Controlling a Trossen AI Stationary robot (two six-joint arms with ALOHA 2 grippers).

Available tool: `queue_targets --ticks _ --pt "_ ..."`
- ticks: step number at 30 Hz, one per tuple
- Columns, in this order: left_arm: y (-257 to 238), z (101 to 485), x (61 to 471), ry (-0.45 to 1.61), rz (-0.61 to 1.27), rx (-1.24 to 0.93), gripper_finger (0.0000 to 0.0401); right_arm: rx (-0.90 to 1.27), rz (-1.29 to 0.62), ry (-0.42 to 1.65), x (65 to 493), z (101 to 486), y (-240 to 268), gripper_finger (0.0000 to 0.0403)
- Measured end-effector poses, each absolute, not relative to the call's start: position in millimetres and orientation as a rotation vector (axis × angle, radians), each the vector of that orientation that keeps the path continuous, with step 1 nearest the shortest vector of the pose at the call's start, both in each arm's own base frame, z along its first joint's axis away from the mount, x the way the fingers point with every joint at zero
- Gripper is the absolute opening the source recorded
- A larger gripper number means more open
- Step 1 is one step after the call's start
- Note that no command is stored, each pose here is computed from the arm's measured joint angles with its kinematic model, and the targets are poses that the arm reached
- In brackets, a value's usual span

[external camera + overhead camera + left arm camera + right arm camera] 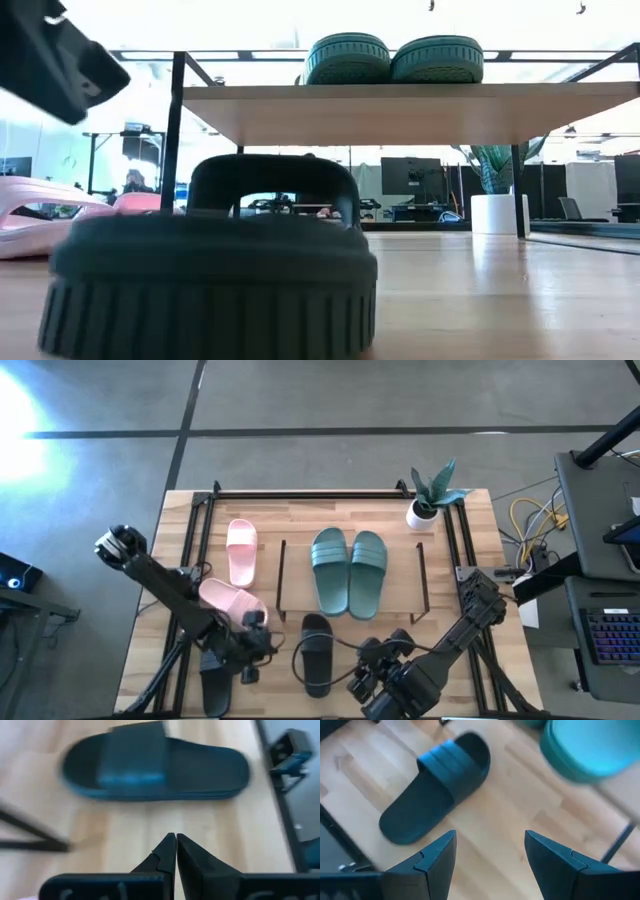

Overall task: Pick and place slides into the shelf
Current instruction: Put the right black slide under the shelf

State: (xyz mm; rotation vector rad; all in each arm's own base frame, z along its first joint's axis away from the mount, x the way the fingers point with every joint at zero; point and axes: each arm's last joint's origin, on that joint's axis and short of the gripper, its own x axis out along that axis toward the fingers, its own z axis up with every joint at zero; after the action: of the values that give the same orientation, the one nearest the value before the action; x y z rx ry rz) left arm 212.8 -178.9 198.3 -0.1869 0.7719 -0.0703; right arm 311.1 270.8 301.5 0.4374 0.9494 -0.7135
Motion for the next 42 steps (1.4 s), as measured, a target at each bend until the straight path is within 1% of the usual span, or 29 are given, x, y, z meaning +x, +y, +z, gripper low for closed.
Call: queue_targets --ticks 4,7,11,17,21,29,34,38,42 --pt "-193.2 179.9 225.4 0.743 -0.088 -0.221 0.0000 0.549 -0.764 0.963 305.7 297.2 276.9 0.0225" --pt "-194.2 163.0 236.3 0.758 -0.036 -0.247 0.0000 0.596 -0.790 0.946 299.7 294.5 283.1 0.0225" --pt "-188.0 141.2 254.5 0.773 0.038 -0.209 0.0000 0.629 -0.808 0.934 290.4 289.8 292.4 0.0225" --pt "-182.0 124.2 283.3 0.747 0.041 -0.131 0.0000 0.640 -0.824 0.928 277.8 281.3 303.3 0.0225" --pt "-177.3 120.8 302.1 0.740 0.067 -0.138 0.0000 0.640 -0.820 0.928 273.2 279.5 307.5 0.0225" --pt "-193.6 132.8 335.2 0.689 -0.034 -0.135 0.0000 0.622 -0.815 0.917 272.3 279.1 307.9 0.0225" --pt "-208.9 140.0 363.4 0.642 -0.102 -0.073 0.0000 0.602 -0.813 0.910 272.1 278.9 307.2 0.0225" --pt "-213.7 130.5 384.6 0.651 -0.106 -0.066 0.0000 0.598 -0.811 0.913 271.2 278.5 307.8 0.0225" --pt "-206.4 121.5 402.8 0.681 -0.074 -0.074 0.0000 0.612 -0.816 0.909 269.6 278.5 309.3 0.0225"
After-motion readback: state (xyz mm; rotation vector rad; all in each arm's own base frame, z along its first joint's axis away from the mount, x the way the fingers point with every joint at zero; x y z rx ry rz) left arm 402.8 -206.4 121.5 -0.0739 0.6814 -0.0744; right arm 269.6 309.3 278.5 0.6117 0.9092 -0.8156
